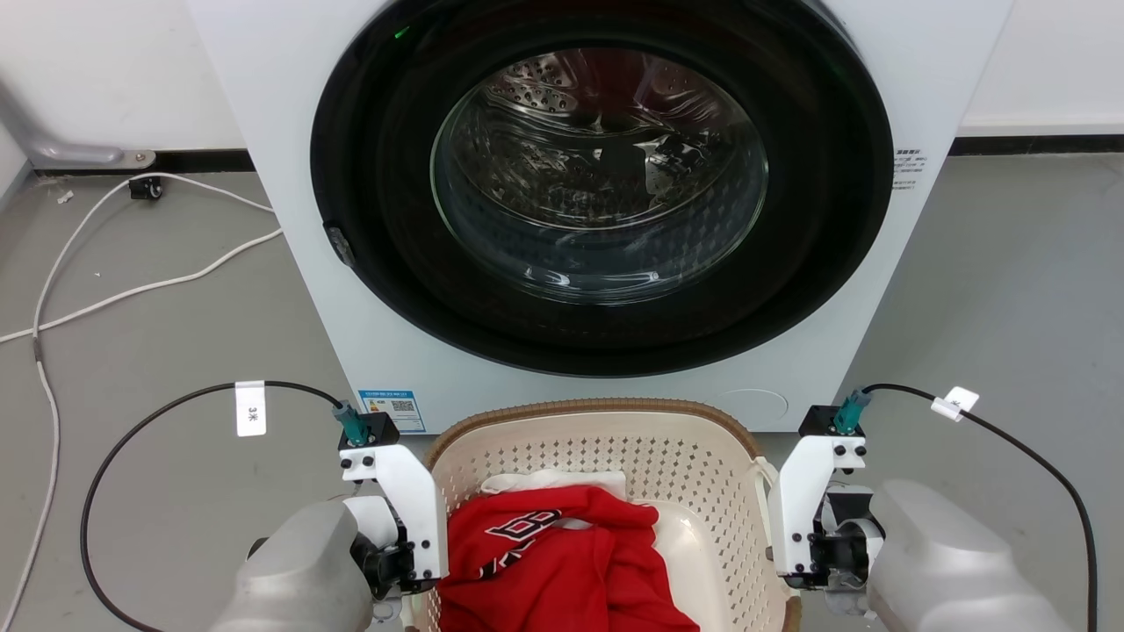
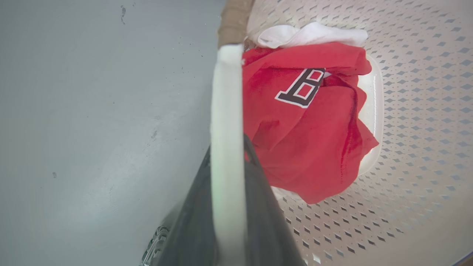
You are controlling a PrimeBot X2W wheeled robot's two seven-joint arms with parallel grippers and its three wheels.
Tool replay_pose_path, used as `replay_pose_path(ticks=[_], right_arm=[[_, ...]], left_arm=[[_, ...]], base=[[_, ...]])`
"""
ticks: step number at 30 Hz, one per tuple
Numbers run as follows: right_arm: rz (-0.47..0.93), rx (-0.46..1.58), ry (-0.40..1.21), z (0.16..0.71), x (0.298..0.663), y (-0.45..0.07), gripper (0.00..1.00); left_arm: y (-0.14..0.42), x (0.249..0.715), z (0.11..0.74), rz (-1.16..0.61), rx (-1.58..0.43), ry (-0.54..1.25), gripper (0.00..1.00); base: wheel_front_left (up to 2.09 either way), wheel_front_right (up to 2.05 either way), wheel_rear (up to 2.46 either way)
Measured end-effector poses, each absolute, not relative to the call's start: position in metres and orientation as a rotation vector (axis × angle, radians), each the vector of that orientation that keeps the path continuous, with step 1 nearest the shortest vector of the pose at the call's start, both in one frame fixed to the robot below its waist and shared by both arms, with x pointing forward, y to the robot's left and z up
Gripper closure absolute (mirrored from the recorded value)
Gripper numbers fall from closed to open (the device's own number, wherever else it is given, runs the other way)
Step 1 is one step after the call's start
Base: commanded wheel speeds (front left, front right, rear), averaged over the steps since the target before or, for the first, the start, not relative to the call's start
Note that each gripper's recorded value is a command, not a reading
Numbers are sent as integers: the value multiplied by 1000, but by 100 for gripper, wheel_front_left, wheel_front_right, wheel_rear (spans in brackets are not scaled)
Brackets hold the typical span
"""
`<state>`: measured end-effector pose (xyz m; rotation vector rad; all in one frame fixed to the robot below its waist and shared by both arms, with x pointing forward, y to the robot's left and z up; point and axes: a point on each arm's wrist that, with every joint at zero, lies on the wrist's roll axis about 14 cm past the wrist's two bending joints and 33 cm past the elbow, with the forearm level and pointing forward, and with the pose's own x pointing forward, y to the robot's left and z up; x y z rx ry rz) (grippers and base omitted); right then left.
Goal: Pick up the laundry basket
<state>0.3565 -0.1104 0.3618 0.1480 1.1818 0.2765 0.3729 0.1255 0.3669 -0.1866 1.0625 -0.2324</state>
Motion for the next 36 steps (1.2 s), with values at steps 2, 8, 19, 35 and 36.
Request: replay_pose_path(ticks=[2, 8, 19, 35, 36], right_arm=[[277, 147, 1180, 362, 357, -110, 100], [277, 152, 1180, 362, 357, -110, 100], [276, 154, 1183, 361, 356, -110, 100], [277, 159, 1191, 360, 355, -109, 100], [277, 158, 1191, 360, 355, -109, 100]], left_arm=[[126, 373, 367, -232, -186, 1060, 100], [126, 373, 367, -232, -188, 1060, 100], [126, 372, 366, -232, -190, 1064, 100], [127, 371, 364, -232, -187, 1065, 100], [127, 371, 364, -232, -187, 1066, 100]], base=[[0, 0, 0], [0, 0, 0], [0, 0, 0], [0, 0, 0], [0, 0, 0]])
